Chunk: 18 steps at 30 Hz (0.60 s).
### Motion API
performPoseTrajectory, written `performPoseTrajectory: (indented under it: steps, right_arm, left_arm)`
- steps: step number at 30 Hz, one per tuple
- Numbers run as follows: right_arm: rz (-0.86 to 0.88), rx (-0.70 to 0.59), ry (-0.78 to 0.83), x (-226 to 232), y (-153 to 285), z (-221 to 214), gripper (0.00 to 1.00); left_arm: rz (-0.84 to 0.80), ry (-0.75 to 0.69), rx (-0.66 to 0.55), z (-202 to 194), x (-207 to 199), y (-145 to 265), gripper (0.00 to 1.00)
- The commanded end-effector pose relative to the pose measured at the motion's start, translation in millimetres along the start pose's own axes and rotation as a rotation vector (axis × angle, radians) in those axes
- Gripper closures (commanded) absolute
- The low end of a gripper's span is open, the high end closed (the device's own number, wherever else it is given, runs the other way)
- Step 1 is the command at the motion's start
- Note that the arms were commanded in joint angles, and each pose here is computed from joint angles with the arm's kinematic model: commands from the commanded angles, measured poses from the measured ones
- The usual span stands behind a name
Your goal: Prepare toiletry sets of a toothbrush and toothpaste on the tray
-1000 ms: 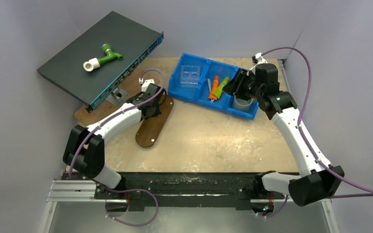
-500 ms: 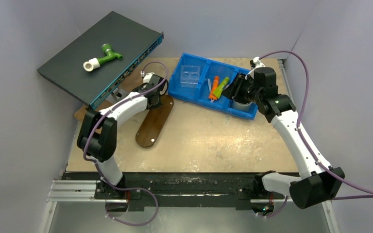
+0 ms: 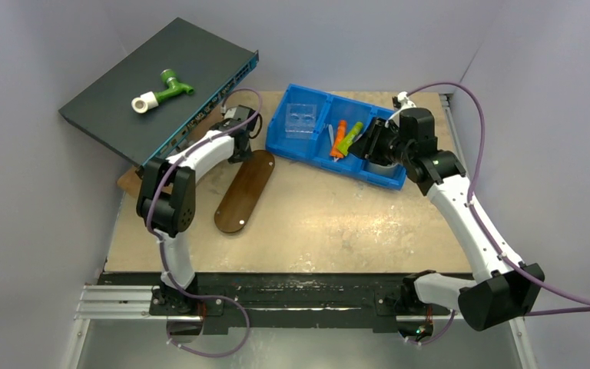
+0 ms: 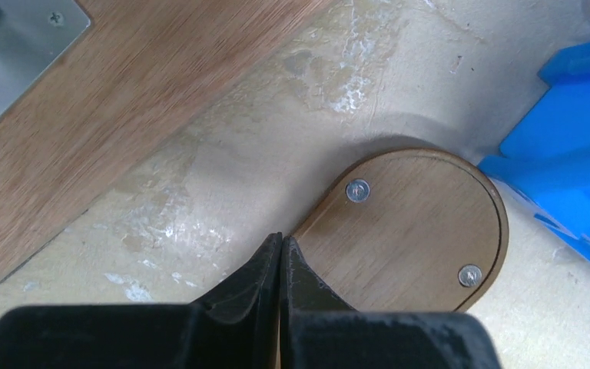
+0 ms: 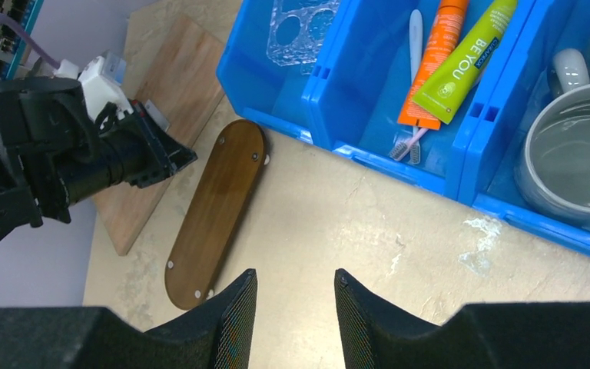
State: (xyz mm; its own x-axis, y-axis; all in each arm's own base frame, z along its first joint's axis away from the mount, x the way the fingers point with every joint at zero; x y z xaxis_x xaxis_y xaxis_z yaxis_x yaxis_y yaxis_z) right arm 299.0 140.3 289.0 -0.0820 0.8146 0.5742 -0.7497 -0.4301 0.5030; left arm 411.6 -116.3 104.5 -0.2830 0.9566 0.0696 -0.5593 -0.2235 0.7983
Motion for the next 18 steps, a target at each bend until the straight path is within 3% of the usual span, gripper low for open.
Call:
performPoseTrajectory:
  steps: [1, 18]
  right_arm:
    - [0.039, -0.013, 0.009, 7, -3, 1, 0.56]
    - [0.034, 0.004, 0.007, 2, -8, -6, 0.58]
  left_arm:
    - [-0.009, -0.002, 0.024, 12, 2, -8, 1.0]
    - [-0.025, -0.017, 0.094, 8, 1, -27, 1.0]
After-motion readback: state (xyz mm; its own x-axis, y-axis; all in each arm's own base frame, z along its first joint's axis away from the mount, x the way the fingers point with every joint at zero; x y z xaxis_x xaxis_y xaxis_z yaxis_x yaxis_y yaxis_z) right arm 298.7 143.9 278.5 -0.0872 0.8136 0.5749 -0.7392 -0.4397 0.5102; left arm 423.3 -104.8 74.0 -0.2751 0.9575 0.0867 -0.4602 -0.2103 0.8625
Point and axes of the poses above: each gripper's point midway between its finger pads, its own y axis back along the fingers, its own x axis along the line the jaws close on, z = x × y, the point moved 4 cm from there along y, back along the fingers, and after that the axes turned 3 degrees about -y, right-handed, at the moved point
